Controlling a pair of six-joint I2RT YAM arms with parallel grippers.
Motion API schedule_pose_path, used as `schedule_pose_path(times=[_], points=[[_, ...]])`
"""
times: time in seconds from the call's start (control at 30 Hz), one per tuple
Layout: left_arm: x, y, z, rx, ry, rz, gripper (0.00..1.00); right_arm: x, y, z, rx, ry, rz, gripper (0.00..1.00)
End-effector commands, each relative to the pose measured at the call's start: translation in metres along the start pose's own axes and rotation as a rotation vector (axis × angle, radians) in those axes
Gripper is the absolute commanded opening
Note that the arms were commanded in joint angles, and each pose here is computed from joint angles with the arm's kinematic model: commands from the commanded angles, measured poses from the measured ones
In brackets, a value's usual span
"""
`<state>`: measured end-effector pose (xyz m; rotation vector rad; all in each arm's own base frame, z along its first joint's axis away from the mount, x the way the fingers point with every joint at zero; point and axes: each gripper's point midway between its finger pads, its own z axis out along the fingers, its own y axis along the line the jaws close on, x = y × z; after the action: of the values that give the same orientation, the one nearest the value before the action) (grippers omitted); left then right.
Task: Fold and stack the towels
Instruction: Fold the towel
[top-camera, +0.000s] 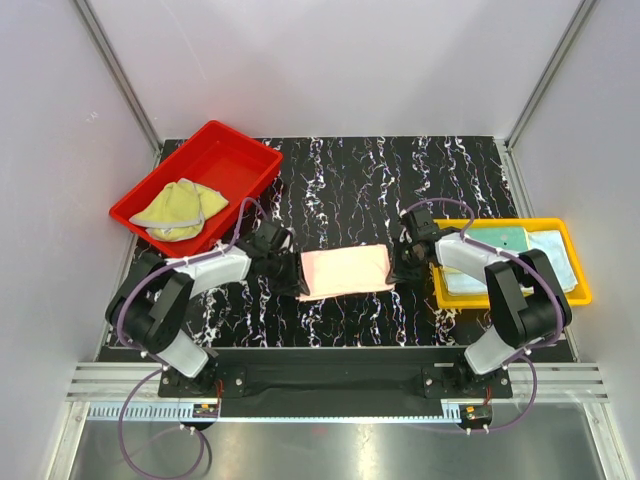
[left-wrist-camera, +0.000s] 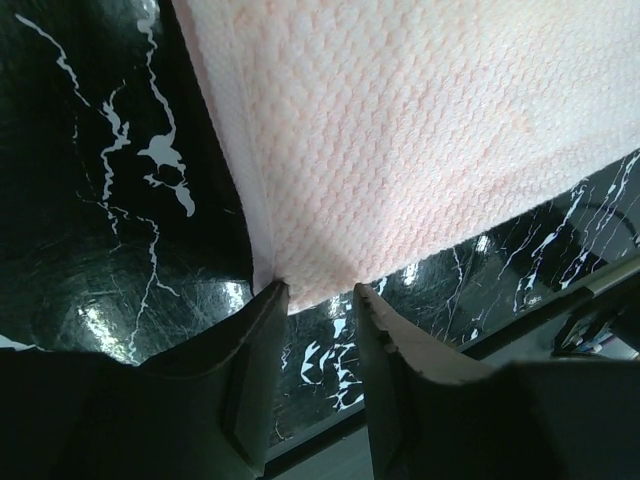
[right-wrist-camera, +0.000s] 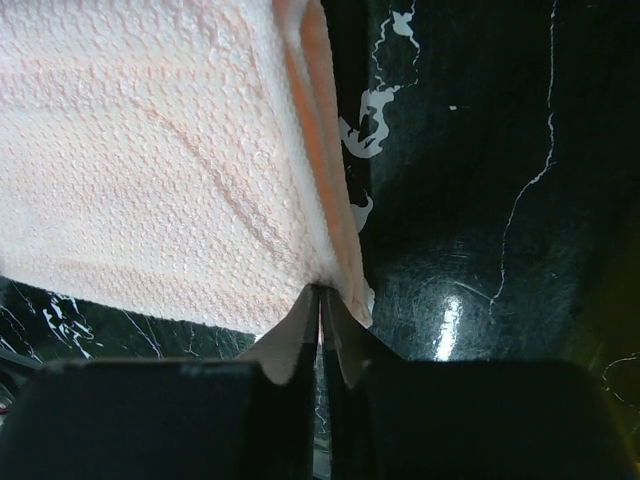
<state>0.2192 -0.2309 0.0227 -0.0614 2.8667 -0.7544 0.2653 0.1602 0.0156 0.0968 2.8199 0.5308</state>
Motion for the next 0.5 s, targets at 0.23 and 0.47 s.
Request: schedule_pose_path(times=[0.23,0.47], points=[[-0.042,-0.023,-0.046,-0.038,-0.137,0.110,0.47,-0.035,0.009,-0.041,0.026,-0.126,-0.045,0.39],[-0.102,-0.048,-0.028,0.056,-0.151,0.121,0.45,-0.084,0.021,-0.031,0.027,-0.170,-0.098,0.37]])
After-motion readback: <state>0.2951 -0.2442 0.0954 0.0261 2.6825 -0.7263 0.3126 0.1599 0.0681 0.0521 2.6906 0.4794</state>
